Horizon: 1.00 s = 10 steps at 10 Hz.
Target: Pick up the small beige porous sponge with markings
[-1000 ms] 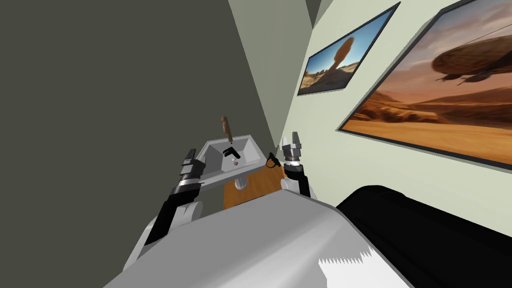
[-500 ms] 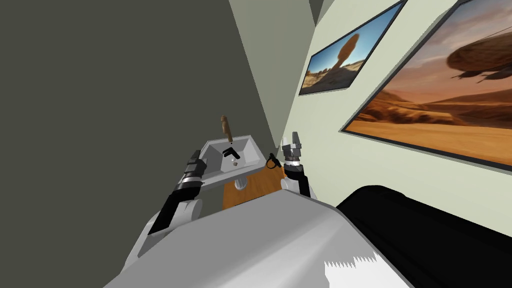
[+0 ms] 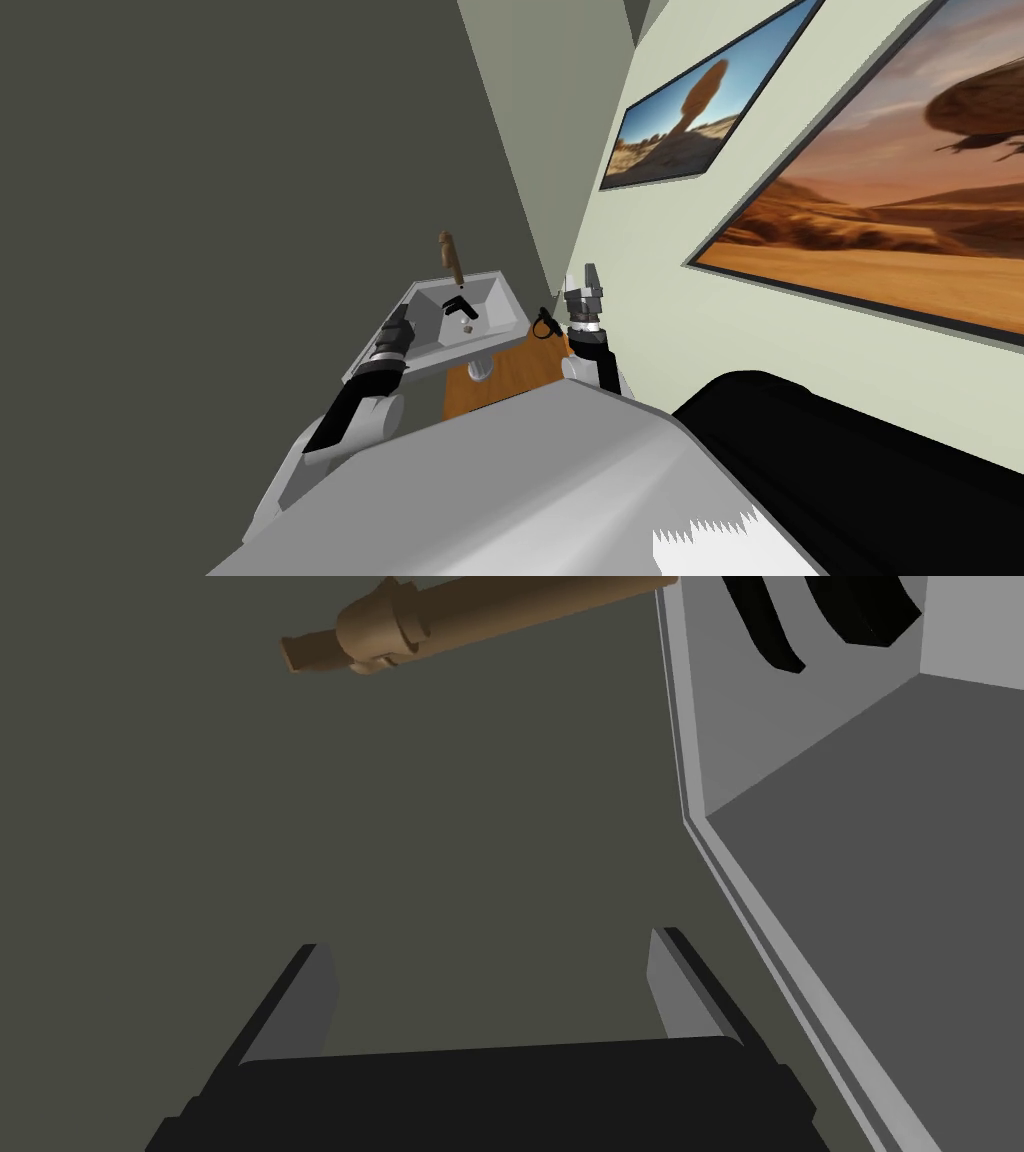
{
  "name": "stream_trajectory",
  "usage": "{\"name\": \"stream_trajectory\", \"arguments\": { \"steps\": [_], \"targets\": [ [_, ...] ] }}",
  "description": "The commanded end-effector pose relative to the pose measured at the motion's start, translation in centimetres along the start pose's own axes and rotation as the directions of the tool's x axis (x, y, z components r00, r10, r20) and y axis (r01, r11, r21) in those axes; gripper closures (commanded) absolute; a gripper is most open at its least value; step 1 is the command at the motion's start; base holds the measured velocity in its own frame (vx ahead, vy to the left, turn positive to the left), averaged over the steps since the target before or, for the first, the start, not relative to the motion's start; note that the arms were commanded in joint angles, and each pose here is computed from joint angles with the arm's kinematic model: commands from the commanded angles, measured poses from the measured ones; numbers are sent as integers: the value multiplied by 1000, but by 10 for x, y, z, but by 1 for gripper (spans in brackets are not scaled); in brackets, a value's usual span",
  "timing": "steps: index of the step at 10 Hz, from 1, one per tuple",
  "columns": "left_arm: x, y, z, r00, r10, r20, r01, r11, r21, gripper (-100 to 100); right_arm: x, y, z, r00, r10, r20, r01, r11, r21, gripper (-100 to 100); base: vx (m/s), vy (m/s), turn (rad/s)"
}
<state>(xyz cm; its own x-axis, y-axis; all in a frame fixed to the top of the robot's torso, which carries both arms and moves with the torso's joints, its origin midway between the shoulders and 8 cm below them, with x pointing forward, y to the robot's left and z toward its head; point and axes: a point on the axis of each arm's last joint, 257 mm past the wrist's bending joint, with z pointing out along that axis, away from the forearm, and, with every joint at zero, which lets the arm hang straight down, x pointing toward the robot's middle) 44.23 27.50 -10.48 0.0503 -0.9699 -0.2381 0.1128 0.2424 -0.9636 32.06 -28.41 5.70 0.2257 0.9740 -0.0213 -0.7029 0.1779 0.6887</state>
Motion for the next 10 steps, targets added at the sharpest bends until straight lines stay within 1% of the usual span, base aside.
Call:
{"name": "stream_trajectory", "arguments": {
  "steps": [1,2,3,4,5,6,7,8,9,10],
  "targets": [
    [-1,16,4,1000,30,-4,-30,998,-53,-100,0,0,0,1000,0,0,0,1000,0,0,24,-65,35],
    [-1,21,3,1000,30,-6,-30,997,-72,-100,0,0,0,1000,0,0,0,1000,0,0,24,-49,13],
    [-2,28,6,999,47,-7,-47,994,-98,-100,0,0,0,1000,0,0,0,1000,0,0,27,-48,12],
    [-2,33,5,999,47,-9,-47,992,-116,-100,0,0,0,1000,0,0,0,1000,0,0,20,-37,13],
    [-3,41,8,998,61,-11,-62,987,-145,-100,0,0,0,1000,0,0,0,1000,0,0,21,-44,14],
    [-3,45,7,998,61,-13,-62,985,-159,-100,0,0,0,1000,0,0,0,1000,0,0,18,-41,9],
    [-5,54,9,997,73,-15,-75,979,-191,-100,0,0,0,1000,0,0,0,1000,0,0,22,-44,9],
    [-4,57,9,997,73,-16,-75,976,-203,-100,0,0,0,1000,0,0,0,1000,0,0,22,-40,7],
    [-6,66,10,996,83,-18,-85,968,-235,-100,0,0,0,1000,0,0,0,1000,0,0,26,-48,5],
    [-6,69,10,996,83,-19,-85,966,-246,-100,0,0,0,1000,0,0,0,1000,0,0,21,-44,3]
  ]
}}
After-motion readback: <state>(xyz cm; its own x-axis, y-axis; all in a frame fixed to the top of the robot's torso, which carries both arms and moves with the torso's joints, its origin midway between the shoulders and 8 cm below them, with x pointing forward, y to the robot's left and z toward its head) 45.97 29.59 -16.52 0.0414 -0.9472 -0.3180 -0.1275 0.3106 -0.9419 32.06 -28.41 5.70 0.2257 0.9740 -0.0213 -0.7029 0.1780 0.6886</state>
